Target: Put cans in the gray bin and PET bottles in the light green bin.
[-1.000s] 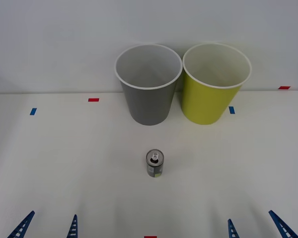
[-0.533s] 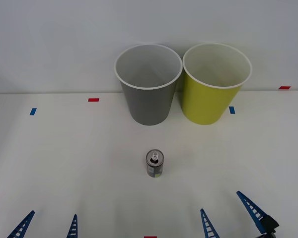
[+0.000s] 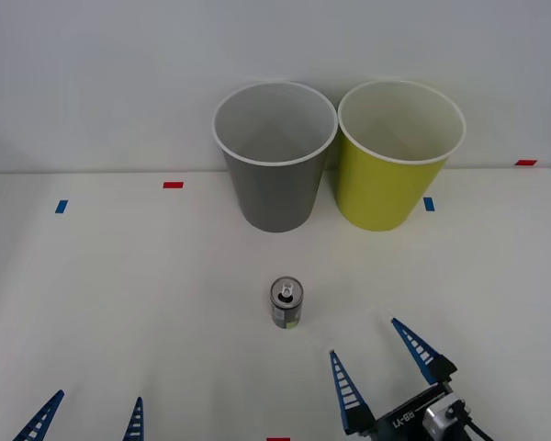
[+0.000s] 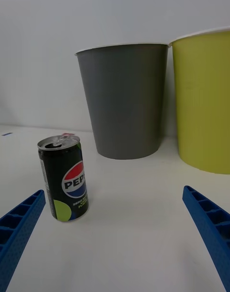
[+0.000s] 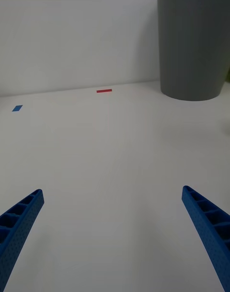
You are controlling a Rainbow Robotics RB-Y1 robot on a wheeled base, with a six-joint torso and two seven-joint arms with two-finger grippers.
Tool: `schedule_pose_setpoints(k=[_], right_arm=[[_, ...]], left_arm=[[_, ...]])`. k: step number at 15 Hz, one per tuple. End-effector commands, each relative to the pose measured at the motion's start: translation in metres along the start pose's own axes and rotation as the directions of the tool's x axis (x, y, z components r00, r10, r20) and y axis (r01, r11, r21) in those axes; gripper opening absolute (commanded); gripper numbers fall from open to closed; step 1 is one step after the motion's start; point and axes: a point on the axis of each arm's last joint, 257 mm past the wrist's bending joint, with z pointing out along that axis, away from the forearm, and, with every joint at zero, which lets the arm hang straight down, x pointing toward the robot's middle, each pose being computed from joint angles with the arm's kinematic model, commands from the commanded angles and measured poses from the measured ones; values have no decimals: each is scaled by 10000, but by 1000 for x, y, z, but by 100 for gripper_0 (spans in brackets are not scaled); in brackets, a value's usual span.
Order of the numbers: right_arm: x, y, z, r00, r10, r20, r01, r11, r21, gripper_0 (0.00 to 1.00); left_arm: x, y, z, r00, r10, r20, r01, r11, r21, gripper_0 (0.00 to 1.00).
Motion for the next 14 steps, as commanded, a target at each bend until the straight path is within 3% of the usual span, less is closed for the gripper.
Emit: schedule_pose_setpoints(k=[1, 14], right_arm=[[-1, 4, 20, 9998, -192, 20, 193, 9995, -232, 100], [11, 38, 67, 9971, -517, -556, 429, 9880, -1485, 100]], left_arm=[[0, 0, 0, 10000, 0, -1, 0, 10000, 0, 100], [0, 0, 0, 10000, 0, -1, 0, 10000, 0, 100]])
